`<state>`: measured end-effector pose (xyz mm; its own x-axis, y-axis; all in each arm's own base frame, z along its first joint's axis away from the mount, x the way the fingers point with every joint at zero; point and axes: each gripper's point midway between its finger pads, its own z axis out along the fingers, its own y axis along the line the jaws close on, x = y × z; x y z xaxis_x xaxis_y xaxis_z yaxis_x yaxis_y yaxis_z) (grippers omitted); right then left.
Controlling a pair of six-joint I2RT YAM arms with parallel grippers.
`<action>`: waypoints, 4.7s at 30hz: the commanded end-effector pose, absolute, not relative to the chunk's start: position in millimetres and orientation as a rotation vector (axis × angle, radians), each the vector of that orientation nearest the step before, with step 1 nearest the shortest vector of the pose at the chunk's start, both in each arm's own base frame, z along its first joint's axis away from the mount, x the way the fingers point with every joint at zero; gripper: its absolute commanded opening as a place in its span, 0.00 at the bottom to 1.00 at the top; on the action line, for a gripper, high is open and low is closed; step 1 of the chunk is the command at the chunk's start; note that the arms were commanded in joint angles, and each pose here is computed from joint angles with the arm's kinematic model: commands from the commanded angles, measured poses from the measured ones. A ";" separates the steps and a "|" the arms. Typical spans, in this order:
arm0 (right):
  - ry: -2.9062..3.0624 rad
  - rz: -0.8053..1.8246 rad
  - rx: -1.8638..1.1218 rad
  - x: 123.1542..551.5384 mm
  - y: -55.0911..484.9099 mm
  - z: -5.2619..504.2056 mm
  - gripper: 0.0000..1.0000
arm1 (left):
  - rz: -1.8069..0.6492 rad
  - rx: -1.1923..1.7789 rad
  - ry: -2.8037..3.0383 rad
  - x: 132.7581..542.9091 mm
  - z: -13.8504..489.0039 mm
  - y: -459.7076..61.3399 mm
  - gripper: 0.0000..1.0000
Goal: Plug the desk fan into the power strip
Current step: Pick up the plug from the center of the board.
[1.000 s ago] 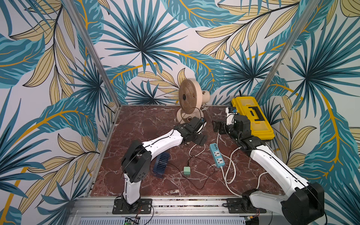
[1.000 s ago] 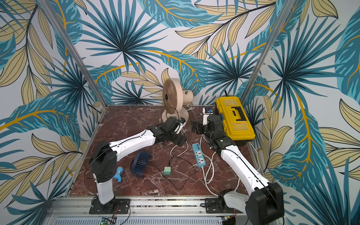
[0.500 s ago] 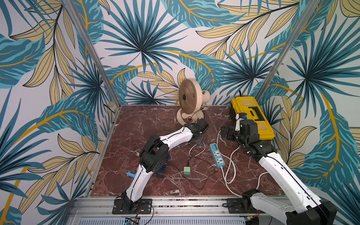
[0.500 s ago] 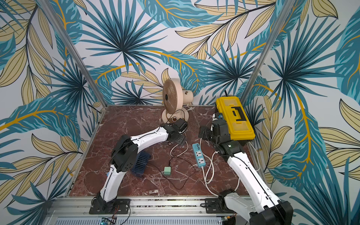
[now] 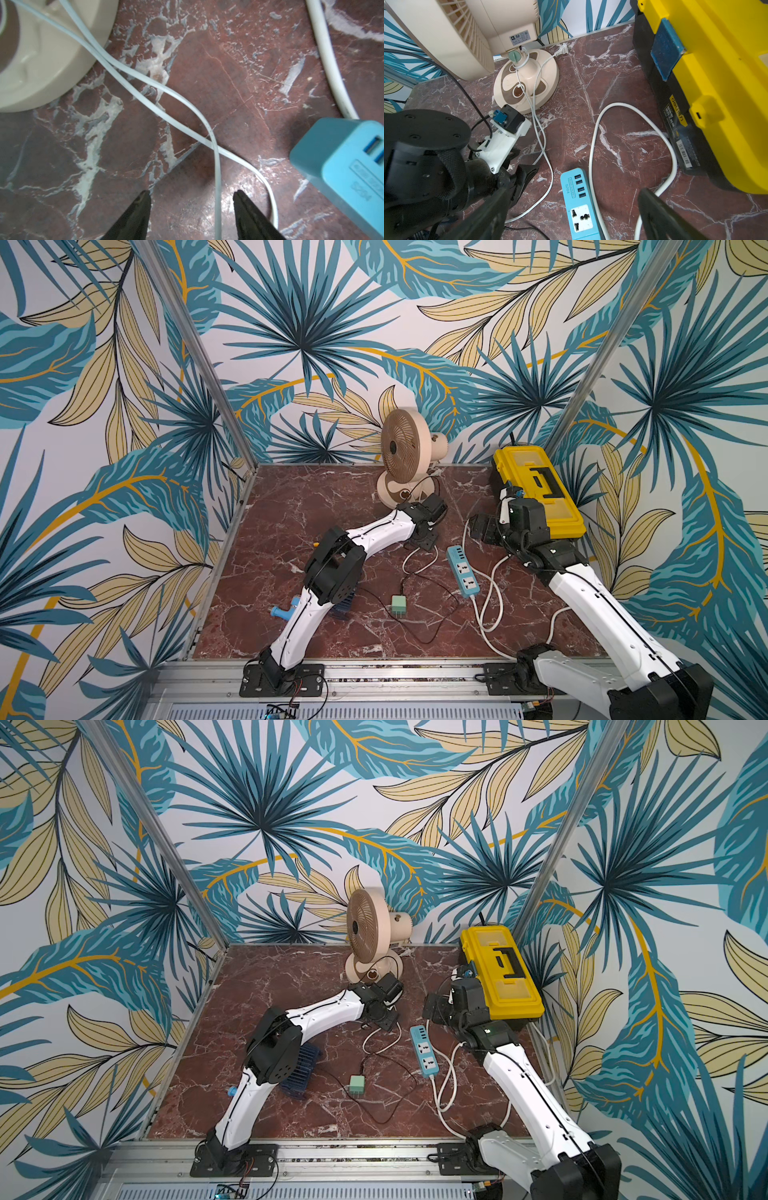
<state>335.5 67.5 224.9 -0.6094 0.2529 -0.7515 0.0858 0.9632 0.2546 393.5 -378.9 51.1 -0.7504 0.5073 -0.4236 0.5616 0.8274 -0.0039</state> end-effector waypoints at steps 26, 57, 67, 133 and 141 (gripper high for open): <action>2.292 0.282 0.246 328.5 69.8 199.5 0.99 | -0.217 0.853 2.317 385.7 203.2 -361.5 0.00; 2.144 0.478 -0.332 375.3 140.5 195.0 0.82 | -0.708 1.004 1.740 320.0 415.9 -384.0 0.00; 2.199 0.514 -0.414 371.1 157.0 170.1 0.78 | -0.796 1.021 1.680 309.7 440.6 -389.3 0.00; 2.202 0.273 -0.257 378.2 128.8 140.9 0.00 | -0.555 0.707 1.829 426.3 359.3 -380.4 0.00; 2.207 0.311 -0.196 366.2 114.6 135.3 0.00 | -0.488 0.598 1.873 486.7 311.4 -389.8 0.00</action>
<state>369.1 116.7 126.5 -0.6318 -0.0677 -0.7722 -0.2511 0.9603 0.1213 467.5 -389.2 298.0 -0.3507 0.2320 -0.9073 0.6515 0.7564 -0.0584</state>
